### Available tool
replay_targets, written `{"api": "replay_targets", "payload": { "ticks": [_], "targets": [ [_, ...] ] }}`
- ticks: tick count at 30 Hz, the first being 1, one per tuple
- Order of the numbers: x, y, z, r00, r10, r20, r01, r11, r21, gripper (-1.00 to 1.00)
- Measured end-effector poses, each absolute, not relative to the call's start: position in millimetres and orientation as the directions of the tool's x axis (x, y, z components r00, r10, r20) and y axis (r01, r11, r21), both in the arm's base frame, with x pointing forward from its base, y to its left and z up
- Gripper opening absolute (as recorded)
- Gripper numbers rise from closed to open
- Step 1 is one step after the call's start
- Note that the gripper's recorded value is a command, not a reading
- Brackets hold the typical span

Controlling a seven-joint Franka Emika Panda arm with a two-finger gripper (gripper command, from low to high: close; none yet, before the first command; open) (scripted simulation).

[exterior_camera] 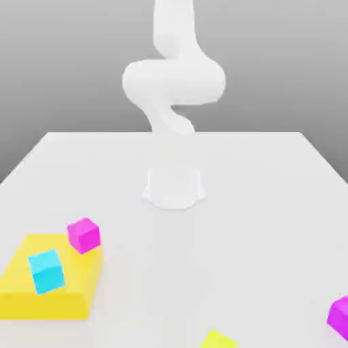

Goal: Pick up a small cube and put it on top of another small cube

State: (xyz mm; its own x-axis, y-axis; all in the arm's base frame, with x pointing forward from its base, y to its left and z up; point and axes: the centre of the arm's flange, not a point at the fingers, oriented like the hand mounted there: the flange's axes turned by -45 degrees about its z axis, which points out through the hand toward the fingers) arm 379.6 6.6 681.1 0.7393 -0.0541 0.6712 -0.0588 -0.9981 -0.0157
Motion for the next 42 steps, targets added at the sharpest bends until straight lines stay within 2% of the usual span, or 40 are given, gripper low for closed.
{"api": "replay_targets", "payload": {
  "ticks": [8, 16, 22, 29, 33, 34, 40, 42],
  "targets": [
    [470, 22, 566, 0.84, -0.187, 0.51, -0.205, -0.978, -0.02, 0.0],
    [523, 34, 433, 0.886, -0.318, 0.338, -0.332, -0.943, -0.016, 0.0],
    [538, 46, 327, 0.888, -0.414, 0.199, -0.42, -0.907, -0.011, 0.0],
    [528, 66, 209, 0.853, -0.521, 0.025, -0.522, -0.853, -0.003, 0.0],
    [526, 69, 149, 0.844, -0.536, 0.001, -0.536, -0.844, -0.002, 0.0],
    [525, 69, 136, 0.844, -0.536, 0.0, -0.536, -0.844, -0.001, -1.0],
    [525, 69, 129, 0.844, -0.536, 0.001, -0.536, -0.844, -0.002, -1.0],
    [526, 69, 143, 0.843, -0.537, 0.001, -0.537, -0.843, -0.002, -1.0]
  ]
}}
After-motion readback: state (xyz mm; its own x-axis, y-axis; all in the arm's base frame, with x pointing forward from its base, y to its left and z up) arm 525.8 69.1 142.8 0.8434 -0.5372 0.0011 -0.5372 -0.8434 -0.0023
